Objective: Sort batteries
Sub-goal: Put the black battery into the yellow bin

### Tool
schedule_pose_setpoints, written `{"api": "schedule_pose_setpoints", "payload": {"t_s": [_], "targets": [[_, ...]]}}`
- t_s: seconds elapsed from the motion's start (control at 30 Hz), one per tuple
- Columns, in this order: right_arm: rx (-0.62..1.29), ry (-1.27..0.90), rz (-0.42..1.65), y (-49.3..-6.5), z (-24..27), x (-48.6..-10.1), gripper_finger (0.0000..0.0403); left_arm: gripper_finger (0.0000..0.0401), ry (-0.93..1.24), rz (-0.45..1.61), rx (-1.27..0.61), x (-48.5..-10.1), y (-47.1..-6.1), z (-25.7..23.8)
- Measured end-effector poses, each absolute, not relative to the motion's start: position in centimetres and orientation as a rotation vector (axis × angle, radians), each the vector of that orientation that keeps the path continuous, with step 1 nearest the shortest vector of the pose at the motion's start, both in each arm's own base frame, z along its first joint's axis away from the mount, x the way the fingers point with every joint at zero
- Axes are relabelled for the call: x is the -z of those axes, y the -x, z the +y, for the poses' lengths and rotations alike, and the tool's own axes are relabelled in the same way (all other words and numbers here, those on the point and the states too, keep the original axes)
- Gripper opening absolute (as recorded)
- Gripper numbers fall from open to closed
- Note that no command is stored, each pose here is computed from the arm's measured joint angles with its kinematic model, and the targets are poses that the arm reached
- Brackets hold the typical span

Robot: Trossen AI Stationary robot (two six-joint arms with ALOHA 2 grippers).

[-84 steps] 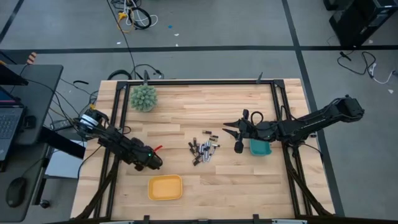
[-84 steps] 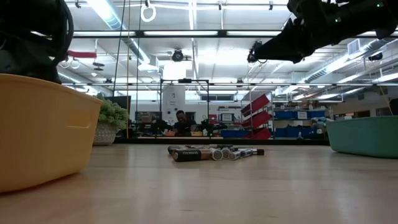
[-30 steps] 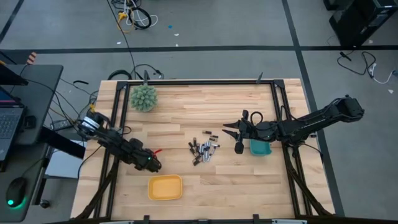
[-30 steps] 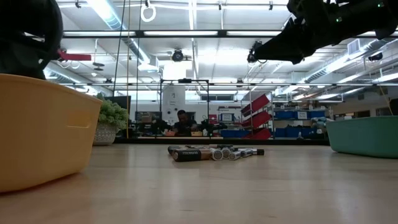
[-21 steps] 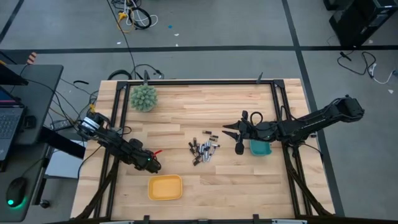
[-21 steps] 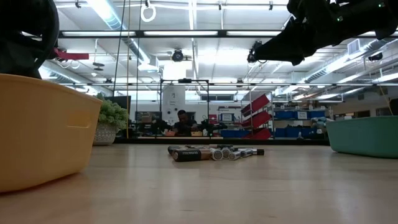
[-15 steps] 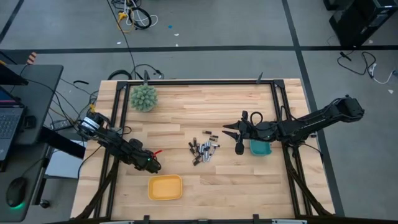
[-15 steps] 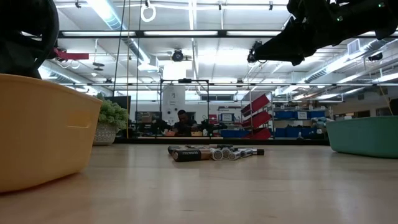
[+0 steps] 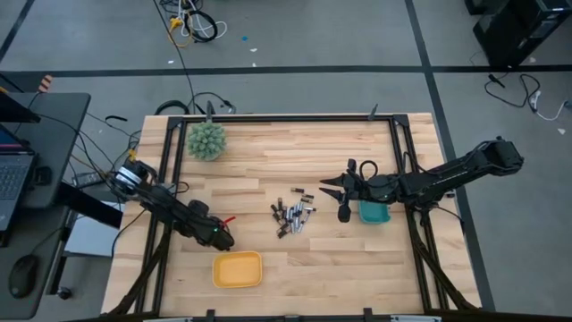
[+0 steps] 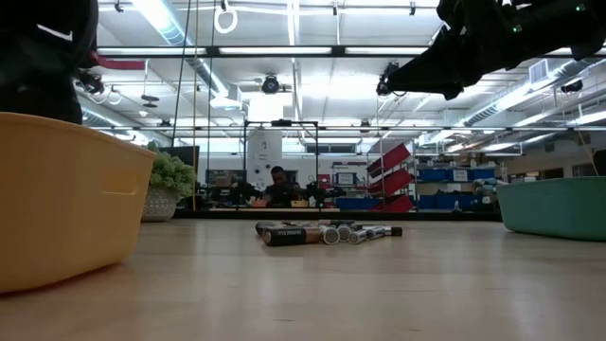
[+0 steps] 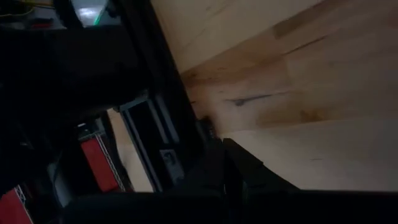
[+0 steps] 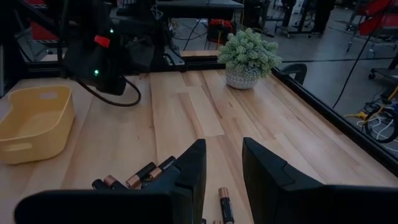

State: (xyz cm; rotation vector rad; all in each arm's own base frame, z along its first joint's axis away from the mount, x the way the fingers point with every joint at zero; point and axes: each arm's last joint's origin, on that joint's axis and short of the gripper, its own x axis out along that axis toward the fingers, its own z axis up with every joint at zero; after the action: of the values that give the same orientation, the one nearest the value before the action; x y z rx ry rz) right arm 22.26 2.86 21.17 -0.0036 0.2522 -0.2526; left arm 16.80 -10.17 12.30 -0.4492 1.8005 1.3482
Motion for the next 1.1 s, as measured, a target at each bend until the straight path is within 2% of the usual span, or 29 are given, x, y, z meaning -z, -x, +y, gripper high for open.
{"api": "schedule_pose_setpoints", "payload": {"t_s": [0.33, 0.57, 0.8, 1.03, 1.1], "targets": [[0.265, 0.006, 0.253, -22.3, 2.6, -21.2, 0.009, 0.0, 0.467, 1.826, -1.451, -11.8, -15.5, -9.6], [0.279, 0.01, 0.254, -22.3, 2.3, -21.2, 0.009, 0.0, 0.489, 1.829, -1.44, -11.5, -15.4, -9.6], [0.287, 0.01, 0.254, -22.3, 2.1, -21.2, 0.009, 0.0001, 0.444, 1.772, -1.515, -13.1, -15.8, -9.7], [0.293, -0.002, 0.251, -22.4, 2.0, -21.2, 0.009, 0.0001, 0.577, 1.574, -1.285, -14.1, -17.3, -10.1], [0.292, -0.001, 0.252, -22.4, 2.0, -21.2, 0.009, 0.0001, 0.593, 1.536, -1.297, -14.1, -17.3, -10.0]]}}
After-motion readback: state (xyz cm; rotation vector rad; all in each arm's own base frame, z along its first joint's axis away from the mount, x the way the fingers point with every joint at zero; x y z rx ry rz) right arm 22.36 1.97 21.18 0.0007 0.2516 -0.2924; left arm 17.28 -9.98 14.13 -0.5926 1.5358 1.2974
